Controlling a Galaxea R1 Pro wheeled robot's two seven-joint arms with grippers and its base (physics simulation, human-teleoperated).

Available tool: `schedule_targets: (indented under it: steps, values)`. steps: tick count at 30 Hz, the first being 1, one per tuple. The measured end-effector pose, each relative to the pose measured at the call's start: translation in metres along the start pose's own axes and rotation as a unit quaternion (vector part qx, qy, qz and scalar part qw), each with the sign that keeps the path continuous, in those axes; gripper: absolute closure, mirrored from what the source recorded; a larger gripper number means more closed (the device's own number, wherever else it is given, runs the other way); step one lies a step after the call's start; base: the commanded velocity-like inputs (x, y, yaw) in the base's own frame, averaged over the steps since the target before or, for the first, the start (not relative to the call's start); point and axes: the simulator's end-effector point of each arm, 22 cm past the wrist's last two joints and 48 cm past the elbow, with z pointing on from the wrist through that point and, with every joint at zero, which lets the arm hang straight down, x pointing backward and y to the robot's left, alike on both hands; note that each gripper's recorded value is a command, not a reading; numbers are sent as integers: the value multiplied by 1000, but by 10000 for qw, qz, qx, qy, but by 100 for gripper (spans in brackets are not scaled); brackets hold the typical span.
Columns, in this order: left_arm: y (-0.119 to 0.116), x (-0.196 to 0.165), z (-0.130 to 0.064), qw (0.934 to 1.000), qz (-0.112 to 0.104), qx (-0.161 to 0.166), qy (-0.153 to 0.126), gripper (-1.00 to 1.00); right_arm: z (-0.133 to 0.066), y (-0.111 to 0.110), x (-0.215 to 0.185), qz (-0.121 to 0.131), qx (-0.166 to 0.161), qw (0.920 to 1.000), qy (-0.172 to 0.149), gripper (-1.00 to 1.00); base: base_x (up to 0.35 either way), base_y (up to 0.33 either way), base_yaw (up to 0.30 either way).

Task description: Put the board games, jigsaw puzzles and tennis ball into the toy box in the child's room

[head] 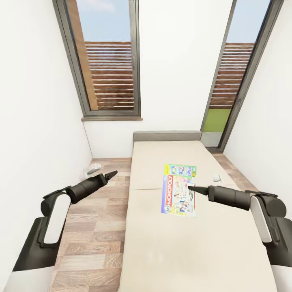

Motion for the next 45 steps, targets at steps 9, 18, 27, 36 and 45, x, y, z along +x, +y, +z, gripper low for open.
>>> schedule_targets:
  steps: [9,18,27,36,45]
  values:
    - [-66,34,29,9984,330,275,369,-100,-2,2,-6,-45,14,10000,-80,100,-57,-15,0]
    - [-74,35,31,9979,374,335,411,-100,-11,-3,-14,-35,83,9997,-227,100,-262,-76,1]
    - [-77,33,31,9977,393,361,409,-100,-12,-3,-16,-27,84,9996,-283,100,-298,-96,140]
    - [-103,32,25,9957,147,800,436,-100,-11,-1,-15,-44,85,9996,-265,100,-116,-41,265]
    - [-121,31,17,9912,-192,1185,549,-100,-13,2,-17,-90,79,9996,-268,100,-14,-5,259]
